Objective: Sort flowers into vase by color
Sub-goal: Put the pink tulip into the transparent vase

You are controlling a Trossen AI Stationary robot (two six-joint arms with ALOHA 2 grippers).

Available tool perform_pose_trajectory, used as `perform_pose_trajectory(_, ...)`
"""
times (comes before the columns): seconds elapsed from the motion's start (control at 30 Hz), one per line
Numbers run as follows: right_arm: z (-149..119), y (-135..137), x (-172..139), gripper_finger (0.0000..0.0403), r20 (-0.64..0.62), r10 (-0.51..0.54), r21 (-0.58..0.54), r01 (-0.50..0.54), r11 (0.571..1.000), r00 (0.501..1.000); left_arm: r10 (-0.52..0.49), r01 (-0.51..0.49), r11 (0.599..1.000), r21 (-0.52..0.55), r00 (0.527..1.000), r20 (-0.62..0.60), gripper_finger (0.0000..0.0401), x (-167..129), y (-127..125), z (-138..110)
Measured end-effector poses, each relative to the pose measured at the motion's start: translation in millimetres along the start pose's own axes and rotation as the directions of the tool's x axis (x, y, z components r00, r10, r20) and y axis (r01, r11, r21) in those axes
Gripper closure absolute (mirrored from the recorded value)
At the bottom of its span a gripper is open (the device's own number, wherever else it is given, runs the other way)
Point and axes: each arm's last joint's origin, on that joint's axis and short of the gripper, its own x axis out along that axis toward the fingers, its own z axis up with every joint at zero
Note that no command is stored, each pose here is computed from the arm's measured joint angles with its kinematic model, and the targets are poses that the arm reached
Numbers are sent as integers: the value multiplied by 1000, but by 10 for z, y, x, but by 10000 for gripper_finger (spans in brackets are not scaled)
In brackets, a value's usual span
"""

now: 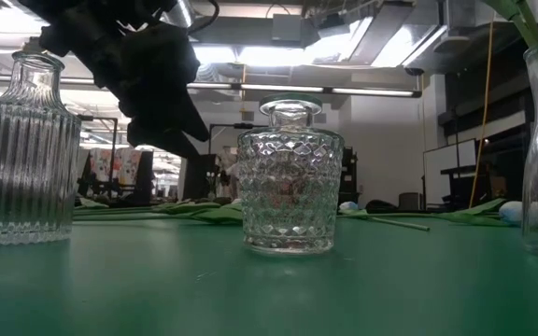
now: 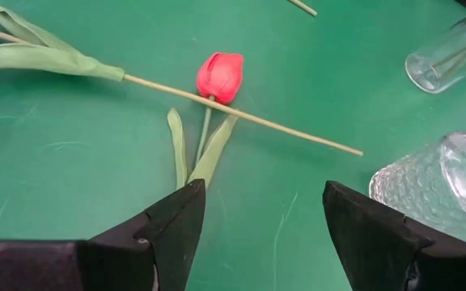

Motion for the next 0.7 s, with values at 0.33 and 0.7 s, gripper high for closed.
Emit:
perform_pose_trajectory(0.33,21,-14,-1,214,23,-2,23,2,1000,1000,2,-2,999,-45,1000,-3,155,0,2,-3)
perform_pose_trajectory(0.7,35,-19,0,214,44,6,23,-7,1000,999,1,-2,996,-87,1000,-4,155,0,3,-4)
